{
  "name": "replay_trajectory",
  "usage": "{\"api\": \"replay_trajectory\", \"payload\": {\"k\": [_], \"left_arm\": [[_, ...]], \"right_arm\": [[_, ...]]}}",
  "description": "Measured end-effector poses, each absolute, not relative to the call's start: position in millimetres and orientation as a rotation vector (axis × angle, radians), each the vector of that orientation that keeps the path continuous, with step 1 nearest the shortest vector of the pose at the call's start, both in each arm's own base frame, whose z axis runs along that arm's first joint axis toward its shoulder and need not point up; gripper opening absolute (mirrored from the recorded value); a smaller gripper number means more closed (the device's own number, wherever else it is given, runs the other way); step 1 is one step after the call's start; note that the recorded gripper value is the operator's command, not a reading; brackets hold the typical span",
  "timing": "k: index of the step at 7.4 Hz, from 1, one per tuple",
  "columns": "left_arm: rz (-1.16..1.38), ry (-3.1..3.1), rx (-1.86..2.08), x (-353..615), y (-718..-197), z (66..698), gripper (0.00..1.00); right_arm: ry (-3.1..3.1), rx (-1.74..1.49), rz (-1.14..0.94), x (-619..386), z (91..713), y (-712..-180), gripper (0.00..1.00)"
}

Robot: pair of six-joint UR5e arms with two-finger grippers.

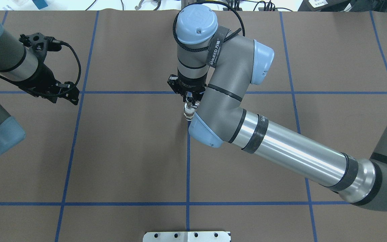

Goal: Assemble PPR valve and pipe with both arms
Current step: 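Press the silver fitting down onto the top of the white valve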

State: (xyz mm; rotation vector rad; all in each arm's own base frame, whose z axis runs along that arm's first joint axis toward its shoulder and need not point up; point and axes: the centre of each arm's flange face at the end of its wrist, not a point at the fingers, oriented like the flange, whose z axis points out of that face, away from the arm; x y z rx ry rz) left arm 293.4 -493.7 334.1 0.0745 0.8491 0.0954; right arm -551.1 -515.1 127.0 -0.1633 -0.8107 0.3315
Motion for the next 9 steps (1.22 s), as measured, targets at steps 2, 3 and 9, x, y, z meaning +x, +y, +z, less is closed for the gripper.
{"api": "replay_trajectory", "payload": {"k": [2,3,9], "left_arm": [[0.096,0.85,0.075,292.8,-493.4,334.0,0.71],[0.095,0.85,0.076,292.4,-493.4,333.7,0.71],[0.096,0.853,0.078,291.3,-492.1,332.2,0.72]], "right_arm": [[-0.809,-0.164,0.33,-552.4,127.7,-514.2,0.0],[-0.808,-0.164,0.328,-552.7,128.6,-514.0,0.0],[-0.801,-0.164,0.325,-554.7,131.5,-516.4,0.99]]}}
